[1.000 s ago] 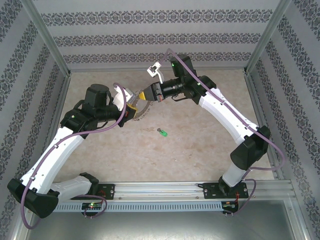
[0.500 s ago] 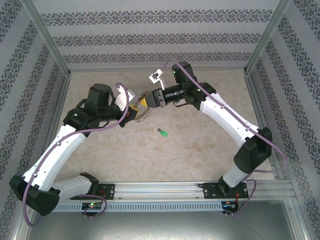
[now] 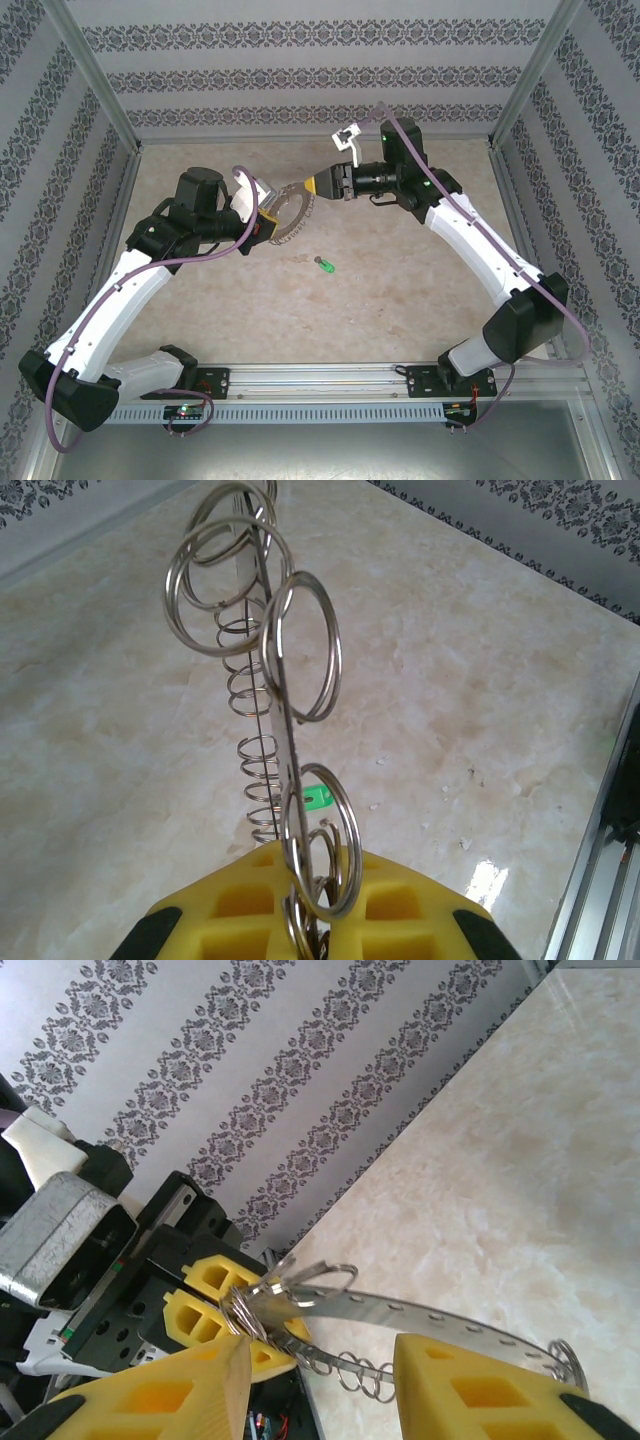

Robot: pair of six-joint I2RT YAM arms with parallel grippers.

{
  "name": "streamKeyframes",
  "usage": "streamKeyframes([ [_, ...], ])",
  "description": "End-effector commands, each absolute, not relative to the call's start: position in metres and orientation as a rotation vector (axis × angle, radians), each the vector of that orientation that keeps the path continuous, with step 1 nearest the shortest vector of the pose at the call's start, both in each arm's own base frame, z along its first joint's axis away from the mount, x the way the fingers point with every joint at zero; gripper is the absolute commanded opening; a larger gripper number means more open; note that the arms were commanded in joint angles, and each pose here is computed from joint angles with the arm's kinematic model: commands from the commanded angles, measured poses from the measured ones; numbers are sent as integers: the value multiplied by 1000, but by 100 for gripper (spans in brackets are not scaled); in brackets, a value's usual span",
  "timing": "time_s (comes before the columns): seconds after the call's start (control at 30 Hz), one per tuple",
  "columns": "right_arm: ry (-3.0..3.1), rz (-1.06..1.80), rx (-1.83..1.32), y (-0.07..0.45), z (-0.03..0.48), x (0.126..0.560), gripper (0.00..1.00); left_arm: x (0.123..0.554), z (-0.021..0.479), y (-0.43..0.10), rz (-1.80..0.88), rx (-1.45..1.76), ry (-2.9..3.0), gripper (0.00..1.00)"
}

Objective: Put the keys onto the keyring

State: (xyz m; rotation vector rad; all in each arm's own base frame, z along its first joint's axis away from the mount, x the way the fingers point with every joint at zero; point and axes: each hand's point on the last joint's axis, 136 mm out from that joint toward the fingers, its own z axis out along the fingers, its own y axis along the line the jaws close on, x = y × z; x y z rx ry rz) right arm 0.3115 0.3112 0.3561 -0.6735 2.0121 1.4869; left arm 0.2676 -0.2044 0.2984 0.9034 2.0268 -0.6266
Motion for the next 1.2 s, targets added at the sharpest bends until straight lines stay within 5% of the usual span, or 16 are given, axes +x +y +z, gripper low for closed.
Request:
streamKeyframes([
  [0.0,2010,1534,-703,321,367,311,42,268,308,-206,-598,943,1974,0],
  [1.17,2238,1646,-591,361,346,327,33,280,290,-184,-396,906,2043,0],
])
